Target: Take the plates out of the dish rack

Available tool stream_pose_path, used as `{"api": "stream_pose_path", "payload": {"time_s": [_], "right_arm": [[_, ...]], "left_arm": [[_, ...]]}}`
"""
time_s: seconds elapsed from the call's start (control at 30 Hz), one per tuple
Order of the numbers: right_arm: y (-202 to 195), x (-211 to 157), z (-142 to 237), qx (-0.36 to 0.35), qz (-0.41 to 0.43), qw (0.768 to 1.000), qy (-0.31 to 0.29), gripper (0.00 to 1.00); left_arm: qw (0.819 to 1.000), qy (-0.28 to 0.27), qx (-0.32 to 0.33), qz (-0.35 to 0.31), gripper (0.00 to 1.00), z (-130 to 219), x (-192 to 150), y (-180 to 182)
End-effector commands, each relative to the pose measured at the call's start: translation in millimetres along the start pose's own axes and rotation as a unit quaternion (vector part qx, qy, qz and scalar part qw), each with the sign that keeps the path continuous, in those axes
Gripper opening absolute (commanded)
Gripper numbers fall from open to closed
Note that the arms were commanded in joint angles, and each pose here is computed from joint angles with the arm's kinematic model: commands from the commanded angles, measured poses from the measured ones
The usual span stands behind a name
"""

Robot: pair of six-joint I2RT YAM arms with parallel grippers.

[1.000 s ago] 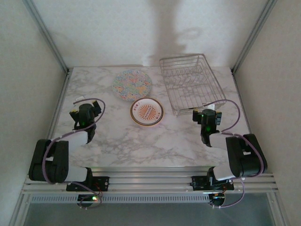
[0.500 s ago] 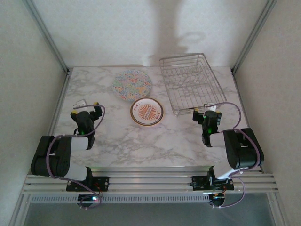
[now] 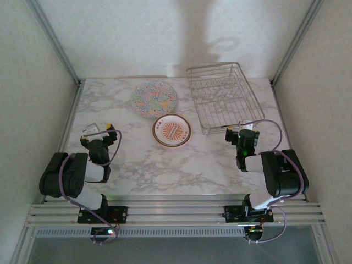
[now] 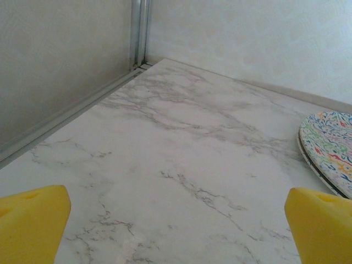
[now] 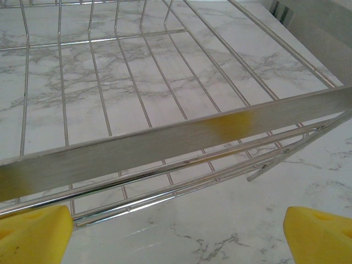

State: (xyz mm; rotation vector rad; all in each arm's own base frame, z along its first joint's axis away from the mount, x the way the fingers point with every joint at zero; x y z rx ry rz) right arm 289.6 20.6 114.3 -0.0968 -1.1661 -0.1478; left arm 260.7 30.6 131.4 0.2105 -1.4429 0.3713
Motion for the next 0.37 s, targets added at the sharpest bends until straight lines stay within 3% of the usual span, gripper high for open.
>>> {"api": "stream_pose_path", "payload": {"time_s": [0.0,0.33], "right_arm": [[-2.2,10.8,-3.5,-0.007,-0.021,0.999,-0.029,0.99],[-2.5,10.6,-3.5,-0.007,-0.021,0.999,-0.029,0.99]], "left_arm": [[1.000,-0.029,0.000,0.003,0.99,-2.8,10.9,-2.6],[1.000,-0.030,-0.001,0.001,0.99,-2.4,11.0,-3.8]]}}
Point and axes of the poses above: each hand's point on the last joint's axis, 136 mm out from that joint toward the fingers, its own z axis back along the fingers, its own y axis along the line the jaws close on, x = y × z, the point moved 10 cm from there along z, back along the fingers, and after that the axes turned 5 degrees about -z, right-handed, at the moved point
